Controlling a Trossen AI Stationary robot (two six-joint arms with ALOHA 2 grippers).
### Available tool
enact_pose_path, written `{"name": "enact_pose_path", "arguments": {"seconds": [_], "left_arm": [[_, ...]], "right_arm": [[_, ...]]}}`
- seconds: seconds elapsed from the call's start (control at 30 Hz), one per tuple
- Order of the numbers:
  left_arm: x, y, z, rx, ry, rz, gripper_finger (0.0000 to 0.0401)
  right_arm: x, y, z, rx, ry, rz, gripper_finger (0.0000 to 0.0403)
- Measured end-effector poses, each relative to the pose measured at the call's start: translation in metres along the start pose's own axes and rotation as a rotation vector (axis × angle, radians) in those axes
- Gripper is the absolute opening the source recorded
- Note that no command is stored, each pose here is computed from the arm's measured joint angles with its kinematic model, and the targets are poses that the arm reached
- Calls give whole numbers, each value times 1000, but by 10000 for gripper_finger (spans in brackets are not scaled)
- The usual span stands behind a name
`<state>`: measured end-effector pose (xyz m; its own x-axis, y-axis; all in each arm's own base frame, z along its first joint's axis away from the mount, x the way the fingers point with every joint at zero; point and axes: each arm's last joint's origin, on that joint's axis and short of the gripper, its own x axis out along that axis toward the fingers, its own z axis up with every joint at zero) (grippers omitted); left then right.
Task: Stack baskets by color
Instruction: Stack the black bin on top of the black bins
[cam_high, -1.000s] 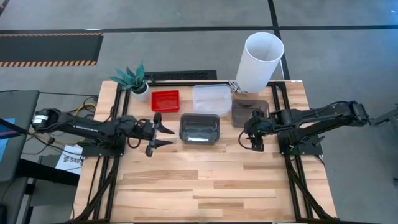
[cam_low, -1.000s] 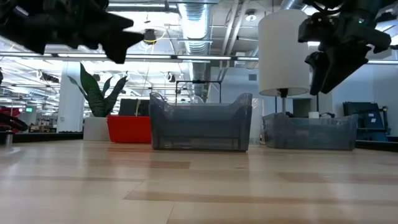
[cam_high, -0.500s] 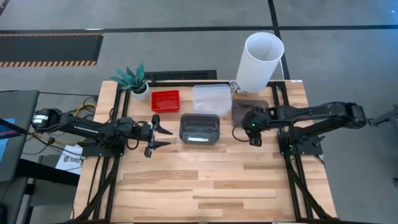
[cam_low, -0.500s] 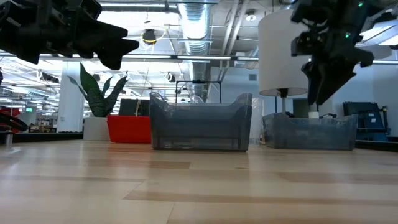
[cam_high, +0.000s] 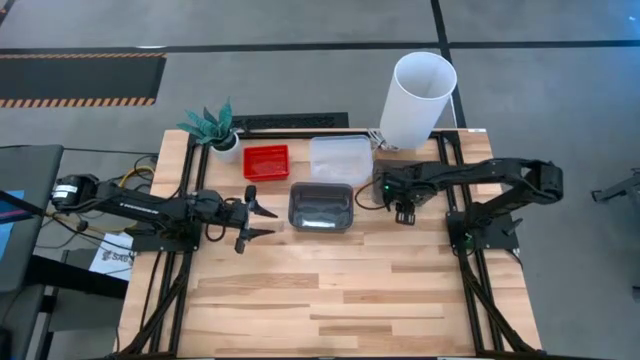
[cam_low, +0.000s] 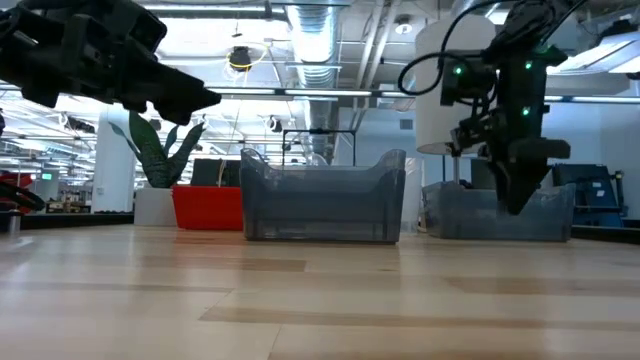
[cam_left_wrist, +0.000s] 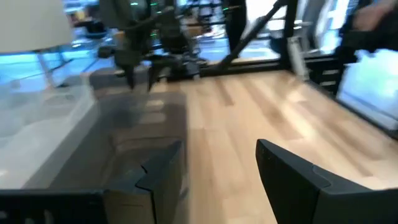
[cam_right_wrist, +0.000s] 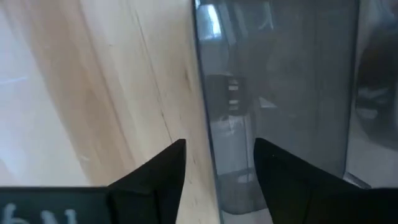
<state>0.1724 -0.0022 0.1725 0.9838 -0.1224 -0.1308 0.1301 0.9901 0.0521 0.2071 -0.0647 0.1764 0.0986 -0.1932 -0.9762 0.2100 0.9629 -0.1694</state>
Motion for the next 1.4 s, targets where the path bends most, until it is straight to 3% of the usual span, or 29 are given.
{"name": "enact_pose_path", "arguments": {"seconds": [0.17, 0.37, 0.57, 0.9, 1.2, 1.4], "left_arm": [[-1, 1, -2, 15, -4, 21, 190], [-16, 4, -26, 2, -38, 118, 189], [-18, 6, -21, -41, -89, 94, 189], [-18, 6, -19, -38, -109, 73, 189], [-19, 6, -18, -37, -112, 76, 189], [-19, 6, -18, -38, -112, 78, 189]], "right_arm": [[2, 2, 1, -9, 11, 11, 156], [0, 6, -1, 17, 13, 58, 18], [-15, 13, -12, 85, 28, 71, 7], [-78, 45, -8, 99, -175, 81, 3], [-153, 96, 33, -30, -469, 6, 2], [-154, 123, 96, -157, -607, -26, 1]]}}
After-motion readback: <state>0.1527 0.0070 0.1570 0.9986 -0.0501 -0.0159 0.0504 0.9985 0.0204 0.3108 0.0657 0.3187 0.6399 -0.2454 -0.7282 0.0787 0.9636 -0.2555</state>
